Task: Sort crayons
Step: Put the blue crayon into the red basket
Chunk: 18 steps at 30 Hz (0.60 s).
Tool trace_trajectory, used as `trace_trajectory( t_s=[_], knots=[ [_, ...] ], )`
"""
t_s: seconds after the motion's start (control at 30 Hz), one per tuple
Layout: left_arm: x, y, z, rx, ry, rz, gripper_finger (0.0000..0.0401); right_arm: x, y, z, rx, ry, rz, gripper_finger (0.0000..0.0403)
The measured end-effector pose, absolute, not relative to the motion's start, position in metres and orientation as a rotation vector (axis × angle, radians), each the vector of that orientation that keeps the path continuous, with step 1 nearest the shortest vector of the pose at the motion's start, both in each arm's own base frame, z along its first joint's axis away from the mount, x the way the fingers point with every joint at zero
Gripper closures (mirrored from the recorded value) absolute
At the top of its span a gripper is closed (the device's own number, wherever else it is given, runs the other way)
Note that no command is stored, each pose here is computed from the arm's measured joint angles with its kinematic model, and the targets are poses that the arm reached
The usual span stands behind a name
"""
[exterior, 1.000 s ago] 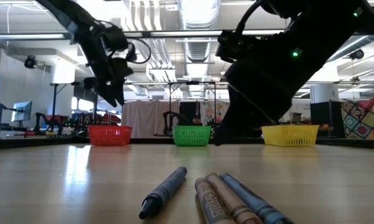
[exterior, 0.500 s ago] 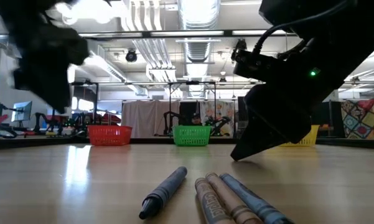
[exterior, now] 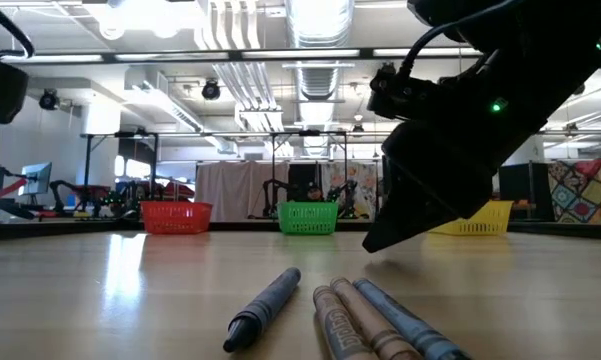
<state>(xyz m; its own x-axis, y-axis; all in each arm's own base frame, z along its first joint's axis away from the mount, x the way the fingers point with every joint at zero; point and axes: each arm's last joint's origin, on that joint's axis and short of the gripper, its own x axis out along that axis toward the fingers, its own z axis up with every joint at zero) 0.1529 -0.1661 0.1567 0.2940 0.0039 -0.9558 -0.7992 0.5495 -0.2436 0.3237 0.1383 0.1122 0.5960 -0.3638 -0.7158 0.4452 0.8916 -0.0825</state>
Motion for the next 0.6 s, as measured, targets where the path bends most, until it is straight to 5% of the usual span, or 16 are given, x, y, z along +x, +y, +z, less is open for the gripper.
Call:
trace_trajectory(
  t_s=[0.6],
  knots=[
    [0.212, -0.21, 0.151, -0.797, 1.322, 0.508, 0.0251, 0.323, 0.142, 0.113, 0.084, 0.815, -0.457, 0.0188]
  ],
)
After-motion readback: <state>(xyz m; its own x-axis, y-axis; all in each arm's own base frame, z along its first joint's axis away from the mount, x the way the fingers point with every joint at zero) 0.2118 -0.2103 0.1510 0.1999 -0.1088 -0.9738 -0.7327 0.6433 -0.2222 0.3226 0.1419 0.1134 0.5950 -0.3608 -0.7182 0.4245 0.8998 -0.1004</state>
